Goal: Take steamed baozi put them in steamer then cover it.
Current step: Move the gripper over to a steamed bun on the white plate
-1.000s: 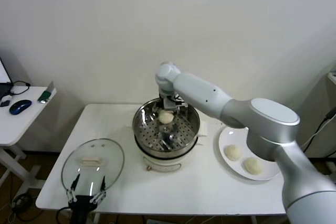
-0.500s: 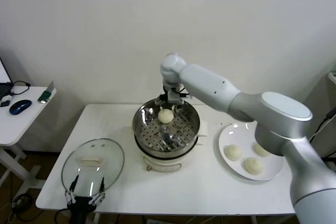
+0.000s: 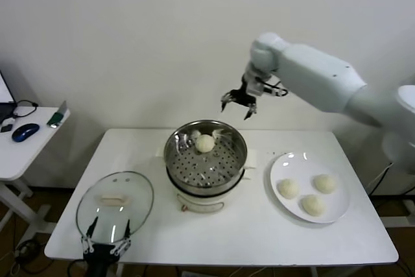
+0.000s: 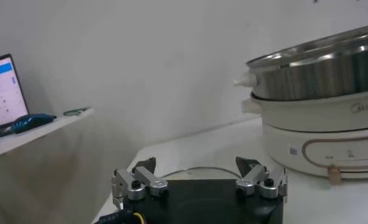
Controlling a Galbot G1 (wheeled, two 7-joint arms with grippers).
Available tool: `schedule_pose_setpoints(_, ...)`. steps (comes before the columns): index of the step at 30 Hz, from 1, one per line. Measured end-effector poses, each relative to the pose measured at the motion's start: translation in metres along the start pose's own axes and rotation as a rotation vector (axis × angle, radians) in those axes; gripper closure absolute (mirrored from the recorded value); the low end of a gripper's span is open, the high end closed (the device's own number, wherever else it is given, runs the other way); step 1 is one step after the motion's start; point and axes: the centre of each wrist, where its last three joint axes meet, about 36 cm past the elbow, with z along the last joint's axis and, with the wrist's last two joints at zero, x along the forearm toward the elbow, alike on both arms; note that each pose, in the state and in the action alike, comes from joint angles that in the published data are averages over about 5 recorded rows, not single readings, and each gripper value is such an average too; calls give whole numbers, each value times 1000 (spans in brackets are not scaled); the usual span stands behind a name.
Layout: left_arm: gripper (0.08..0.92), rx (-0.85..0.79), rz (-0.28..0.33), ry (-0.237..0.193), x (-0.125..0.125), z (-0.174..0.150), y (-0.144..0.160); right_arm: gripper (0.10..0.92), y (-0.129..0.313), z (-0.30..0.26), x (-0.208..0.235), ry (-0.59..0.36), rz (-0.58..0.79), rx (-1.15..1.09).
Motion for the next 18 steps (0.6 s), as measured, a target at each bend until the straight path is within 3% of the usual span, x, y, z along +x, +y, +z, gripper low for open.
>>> schedule_pose_setpoints(9,177,4,-3,-1,1,0,0,200,110,13,-32,12,-33,-526)
schedule_pose_setpoints(18,177,-3,-16,13,5,4,3,200,180,6,-81,9,-146,-784)
